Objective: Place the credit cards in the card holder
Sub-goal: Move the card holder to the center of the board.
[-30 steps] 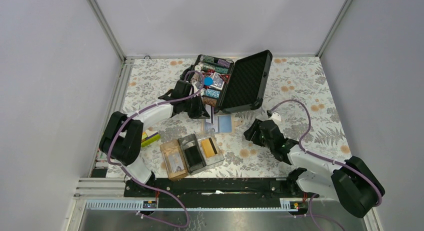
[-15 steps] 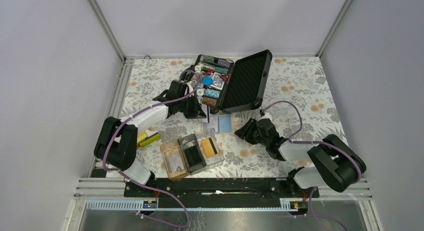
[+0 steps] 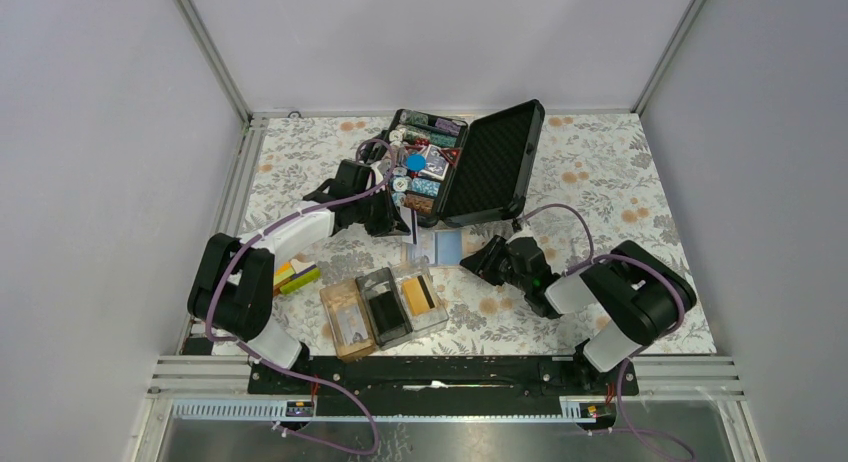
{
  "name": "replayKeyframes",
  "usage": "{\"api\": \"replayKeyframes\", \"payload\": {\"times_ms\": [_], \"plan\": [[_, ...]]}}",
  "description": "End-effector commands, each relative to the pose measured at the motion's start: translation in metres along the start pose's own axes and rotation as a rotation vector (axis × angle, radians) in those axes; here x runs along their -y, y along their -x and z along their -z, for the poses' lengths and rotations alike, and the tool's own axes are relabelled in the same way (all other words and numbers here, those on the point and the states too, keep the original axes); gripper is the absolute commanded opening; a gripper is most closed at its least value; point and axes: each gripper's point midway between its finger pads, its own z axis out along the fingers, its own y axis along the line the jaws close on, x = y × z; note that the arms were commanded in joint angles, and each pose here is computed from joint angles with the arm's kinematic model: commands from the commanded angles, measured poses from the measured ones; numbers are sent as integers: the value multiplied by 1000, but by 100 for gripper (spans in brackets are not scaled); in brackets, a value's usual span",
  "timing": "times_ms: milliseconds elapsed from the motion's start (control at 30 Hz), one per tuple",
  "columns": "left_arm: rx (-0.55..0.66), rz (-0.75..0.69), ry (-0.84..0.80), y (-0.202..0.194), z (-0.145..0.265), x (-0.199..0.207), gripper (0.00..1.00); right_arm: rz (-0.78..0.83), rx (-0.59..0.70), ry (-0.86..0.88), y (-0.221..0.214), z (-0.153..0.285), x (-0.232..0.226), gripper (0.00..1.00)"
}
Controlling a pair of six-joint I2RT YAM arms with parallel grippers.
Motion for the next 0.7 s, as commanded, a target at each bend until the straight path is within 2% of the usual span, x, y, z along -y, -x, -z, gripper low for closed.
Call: {"api": "replayKeyframes", "payload": {"times_ms": [0,100,300,500,667], "plan": [[38,-36,-28,8,7,7,0,-25,4,27,1,-6,-4,34],[34,-35,-27,7,7,6,0,-28,14,5,2,-7,1,26],[36,-44,-37,8,8,10,0,-37,56,-124,8,-1,24,0],[69,-74,-39,18,14,24,0,-11,137,-383,22,30,66,0],[111,-109,-42,28,21,42,0,67,198,-521,39,61,80,0]]}}
